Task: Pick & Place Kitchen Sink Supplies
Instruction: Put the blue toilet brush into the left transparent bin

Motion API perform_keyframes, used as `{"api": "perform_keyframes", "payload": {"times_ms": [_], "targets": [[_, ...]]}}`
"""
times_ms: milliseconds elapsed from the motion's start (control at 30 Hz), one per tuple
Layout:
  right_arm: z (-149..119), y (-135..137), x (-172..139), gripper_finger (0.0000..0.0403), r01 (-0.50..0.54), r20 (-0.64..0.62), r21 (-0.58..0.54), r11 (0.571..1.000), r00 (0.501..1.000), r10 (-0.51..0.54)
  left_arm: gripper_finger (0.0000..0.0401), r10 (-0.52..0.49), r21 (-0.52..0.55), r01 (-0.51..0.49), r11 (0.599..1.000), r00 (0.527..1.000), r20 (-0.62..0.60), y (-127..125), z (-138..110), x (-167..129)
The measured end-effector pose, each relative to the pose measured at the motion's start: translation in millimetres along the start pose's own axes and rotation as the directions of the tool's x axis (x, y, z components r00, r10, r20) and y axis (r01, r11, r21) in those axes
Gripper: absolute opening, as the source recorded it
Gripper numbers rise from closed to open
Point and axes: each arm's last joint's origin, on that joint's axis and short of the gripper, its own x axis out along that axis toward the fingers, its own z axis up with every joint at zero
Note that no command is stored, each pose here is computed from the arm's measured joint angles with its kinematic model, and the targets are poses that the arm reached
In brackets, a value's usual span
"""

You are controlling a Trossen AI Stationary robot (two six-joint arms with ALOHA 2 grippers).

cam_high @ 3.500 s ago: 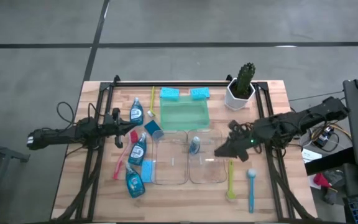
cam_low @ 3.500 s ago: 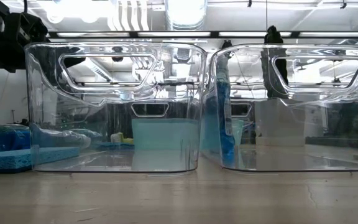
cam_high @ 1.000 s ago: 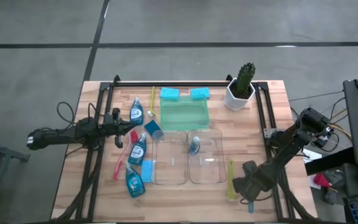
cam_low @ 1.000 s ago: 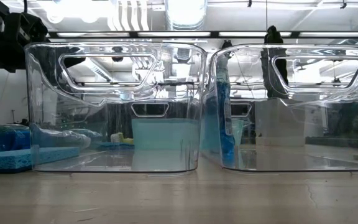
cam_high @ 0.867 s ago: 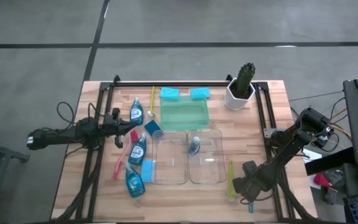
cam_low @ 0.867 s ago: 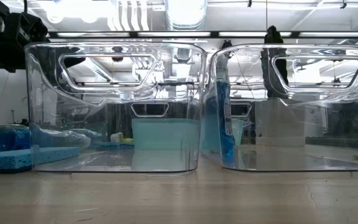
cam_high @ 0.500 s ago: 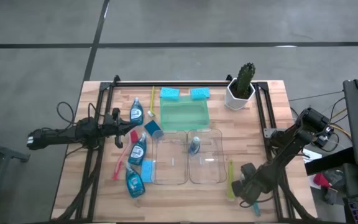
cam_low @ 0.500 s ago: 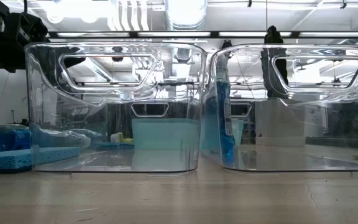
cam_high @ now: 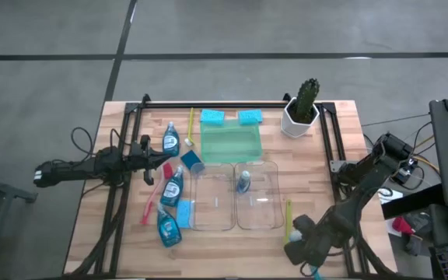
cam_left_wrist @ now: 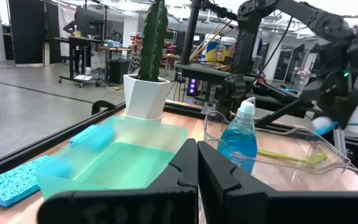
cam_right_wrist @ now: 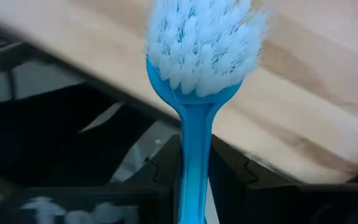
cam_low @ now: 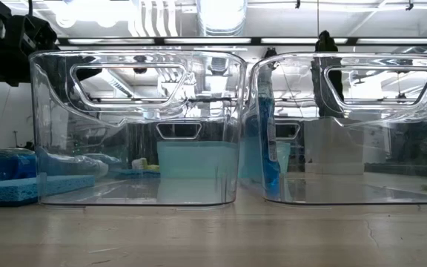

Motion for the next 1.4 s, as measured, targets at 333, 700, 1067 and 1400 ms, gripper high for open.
{"api": "perform_keyframes", "payload": {"times_ms": [333, 700, 1067, 1400], "targets": [[30.3, 53.0, -60.9, 0.0057, -0.206, 0.268, -0.203, 0.957, 0.929, 0.256, 0.0000, 0.000, 0.000, 0.000, 1.000, 1.000, 0.000, 0.0, 0.1, 0.0], [93.1, 91.7, -117.6, 0.0057, -0.229, 0.460, -0.431, 0.873, 0.776, 0.431, 0.0000, 0.000, 0.000, 0.000, 1.000, 1.000, 0.000, 0.0, 0.0, 0.0], [150.2, 130.7, -153.7, 0.0057, -0.250, 0.675, -0.597, 0.763, 0.357, 0.645, 0.0000, 0.000, 0.000, 0.000, 1.000, 1.000, 0.000, 0.0, 0.0, 0.0], [197.7, 160.6, -134.9, 0.0057, -0.367, 0.740, -0.543, 0.755, 0.215, 0.637, 0.0000, 0.000, 0.000, 0.000, 1.000, 1.000, 0.000, 0.0, 0.0, 0.0]]}}
